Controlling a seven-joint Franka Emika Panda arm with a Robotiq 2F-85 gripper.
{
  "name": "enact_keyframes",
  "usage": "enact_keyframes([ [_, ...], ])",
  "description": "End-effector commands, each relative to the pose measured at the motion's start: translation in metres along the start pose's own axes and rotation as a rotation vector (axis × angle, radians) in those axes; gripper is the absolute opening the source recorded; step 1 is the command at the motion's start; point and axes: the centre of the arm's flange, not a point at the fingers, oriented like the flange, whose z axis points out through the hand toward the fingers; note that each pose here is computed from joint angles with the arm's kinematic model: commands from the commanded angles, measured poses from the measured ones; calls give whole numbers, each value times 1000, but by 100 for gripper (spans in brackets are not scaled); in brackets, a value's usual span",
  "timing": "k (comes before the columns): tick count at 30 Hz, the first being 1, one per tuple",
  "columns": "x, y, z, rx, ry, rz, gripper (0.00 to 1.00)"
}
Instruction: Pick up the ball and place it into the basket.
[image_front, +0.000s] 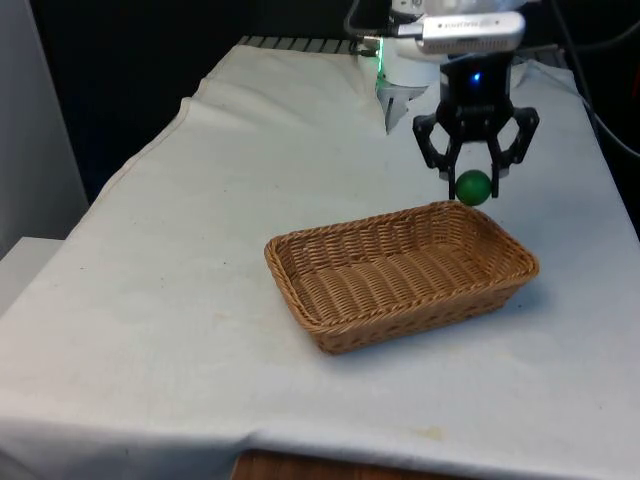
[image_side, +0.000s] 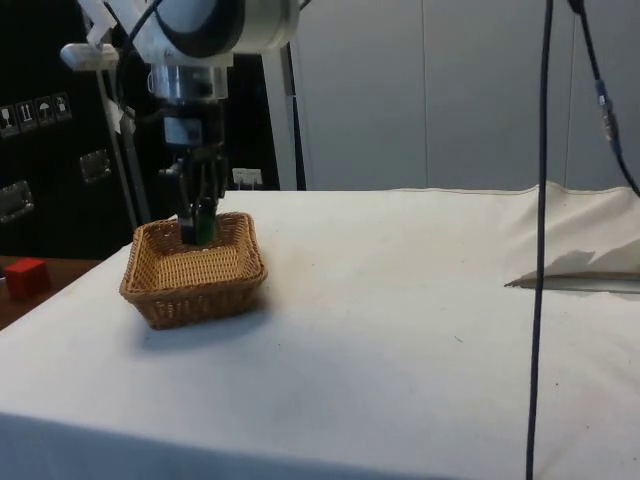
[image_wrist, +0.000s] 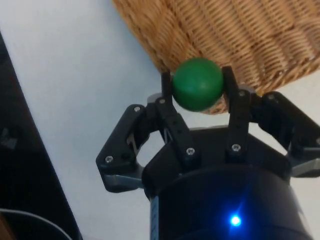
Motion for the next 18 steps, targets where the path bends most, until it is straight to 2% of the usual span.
enact_keyframes([
  [1,3,1,4,15,-5,1,0],
  [5,12,6,11,20,0,5,0],
  [18,30,9,36,-7,4,1,0],
])
